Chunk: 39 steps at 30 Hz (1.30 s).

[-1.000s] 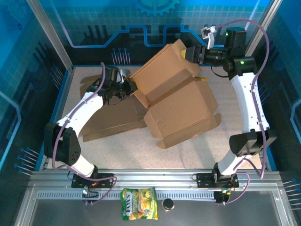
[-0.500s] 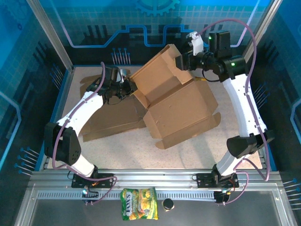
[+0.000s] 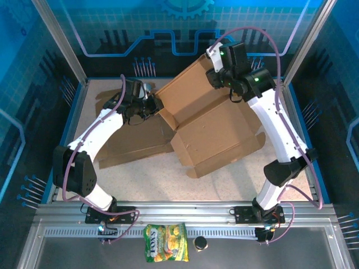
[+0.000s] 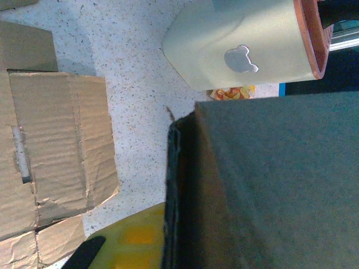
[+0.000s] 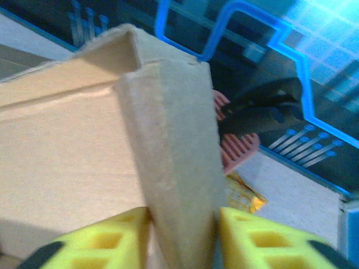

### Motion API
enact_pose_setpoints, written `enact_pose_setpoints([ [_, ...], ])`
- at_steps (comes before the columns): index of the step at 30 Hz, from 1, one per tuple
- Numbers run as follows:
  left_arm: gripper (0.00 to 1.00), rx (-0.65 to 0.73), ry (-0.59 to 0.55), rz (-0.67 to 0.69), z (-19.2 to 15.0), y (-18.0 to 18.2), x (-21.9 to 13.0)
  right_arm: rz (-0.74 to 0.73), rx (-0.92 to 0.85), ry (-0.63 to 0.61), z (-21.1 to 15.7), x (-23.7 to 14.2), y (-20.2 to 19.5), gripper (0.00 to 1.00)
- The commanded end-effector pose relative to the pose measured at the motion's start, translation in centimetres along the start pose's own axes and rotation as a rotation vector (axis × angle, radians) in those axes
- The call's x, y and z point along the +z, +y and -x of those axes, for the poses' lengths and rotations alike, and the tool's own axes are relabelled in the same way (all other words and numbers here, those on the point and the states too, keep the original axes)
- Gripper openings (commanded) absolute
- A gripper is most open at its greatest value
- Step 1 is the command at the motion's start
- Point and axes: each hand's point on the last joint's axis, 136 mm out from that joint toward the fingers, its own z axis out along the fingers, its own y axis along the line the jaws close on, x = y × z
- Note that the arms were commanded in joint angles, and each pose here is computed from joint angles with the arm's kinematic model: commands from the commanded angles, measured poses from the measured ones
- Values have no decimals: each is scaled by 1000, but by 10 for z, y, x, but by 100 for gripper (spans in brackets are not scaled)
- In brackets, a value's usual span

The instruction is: Fold the paper box

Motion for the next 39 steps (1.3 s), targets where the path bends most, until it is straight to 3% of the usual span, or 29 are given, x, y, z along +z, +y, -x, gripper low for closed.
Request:
enact_pose_setpoints([
  [1, 0, 26, -22, -43, 9, -17, -10, -215, -50, 48, -3, -2, -22, 27],
  [4, 0, 26, -16, -38, 7, -18, -9, -309, -95, 71, -2, 2, -23, 15],
  [10, 0, 27, -6, -23, 3, -17, -8, -426, -140, 96, -2, 4, -26, 6],
  [16, 0, 23, -3, -12, 3, -16, -7, -509, -165, 135, -7, 6, -36, 11],
  [21, 0, 23, -1, -12, 4, -17, -6, -500, -154, 151, -13, 8, -36, 25],
  [26, 0, 26, 2, -13, 4, -19, -6, -509, -149, 162, -15, 9, -39, 22],
  [33, 0, 24, 11, -6, 2, -18, -3, -638, -168, 185, -15, 10, -52, 0],
  [39, 0, 25, 15, -5, 2, -20, -1, -677, -169, 168, -10, 6, -54, 0],
])
